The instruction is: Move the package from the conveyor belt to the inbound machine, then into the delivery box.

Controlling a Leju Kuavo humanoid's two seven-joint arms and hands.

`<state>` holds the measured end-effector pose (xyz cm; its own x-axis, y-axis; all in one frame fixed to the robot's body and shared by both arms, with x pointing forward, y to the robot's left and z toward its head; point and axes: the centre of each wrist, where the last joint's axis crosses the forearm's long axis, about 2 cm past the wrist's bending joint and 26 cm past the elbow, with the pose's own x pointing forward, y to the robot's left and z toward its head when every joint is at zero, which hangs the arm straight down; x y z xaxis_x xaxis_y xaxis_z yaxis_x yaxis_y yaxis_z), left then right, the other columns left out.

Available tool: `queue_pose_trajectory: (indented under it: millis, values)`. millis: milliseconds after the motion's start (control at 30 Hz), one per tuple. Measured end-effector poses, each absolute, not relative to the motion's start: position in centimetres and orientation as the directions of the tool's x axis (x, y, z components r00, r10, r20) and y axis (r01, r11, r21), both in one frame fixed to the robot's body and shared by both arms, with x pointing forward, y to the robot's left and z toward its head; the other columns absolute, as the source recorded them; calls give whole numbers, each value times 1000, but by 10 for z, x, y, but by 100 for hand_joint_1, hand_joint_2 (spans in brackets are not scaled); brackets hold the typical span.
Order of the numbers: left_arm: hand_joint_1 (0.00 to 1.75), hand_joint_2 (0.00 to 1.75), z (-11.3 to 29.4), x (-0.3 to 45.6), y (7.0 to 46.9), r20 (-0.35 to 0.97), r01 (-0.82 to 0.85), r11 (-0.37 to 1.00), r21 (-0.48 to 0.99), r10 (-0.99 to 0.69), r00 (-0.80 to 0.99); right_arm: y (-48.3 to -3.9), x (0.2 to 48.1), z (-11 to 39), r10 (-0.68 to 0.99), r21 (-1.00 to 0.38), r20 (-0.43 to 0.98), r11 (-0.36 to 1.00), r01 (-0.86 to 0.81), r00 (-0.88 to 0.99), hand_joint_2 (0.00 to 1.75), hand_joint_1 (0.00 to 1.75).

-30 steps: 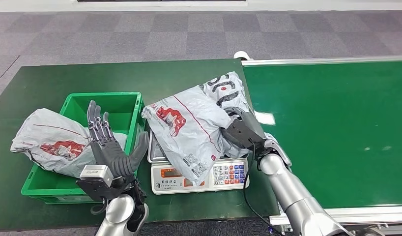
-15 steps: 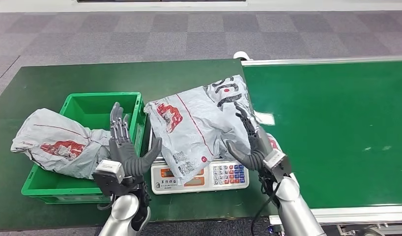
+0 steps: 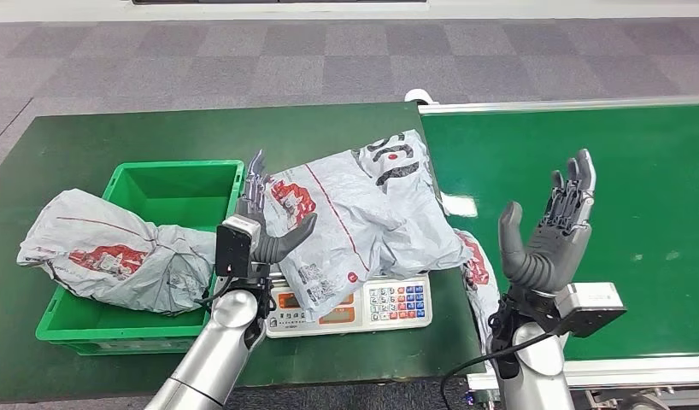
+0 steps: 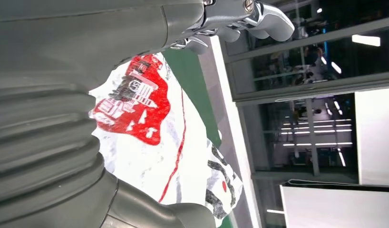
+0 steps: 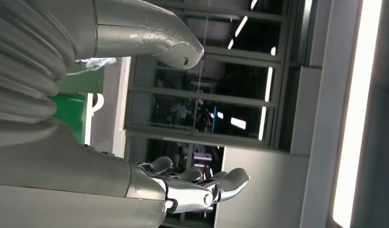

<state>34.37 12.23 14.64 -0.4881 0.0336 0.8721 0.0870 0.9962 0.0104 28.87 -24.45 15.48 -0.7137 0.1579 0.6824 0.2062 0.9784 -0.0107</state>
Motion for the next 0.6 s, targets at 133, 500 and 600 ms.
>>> queue_pose_trajectory:
  millis: [133, 500, 600]
  values:
    - [0, 175, 152, 358, 117, 891, 114, 991, 74, -14, -455, -244, 289, 156, 164, -11, 679, 977, 213, -716, 175, 0]
    - [0, 175, 165, 387, 99, 875, 171, 914, 368, -278, -396, -239, 293, 153, 165, -35, 687, 980, 195, -708, 175, 0]
    - [0, 175, 169, 389, 84, 771, 244, 751, 614, -503, -391, -237, 300, 154, 160, -55, 692, 984, 170, -704, 175, 0]
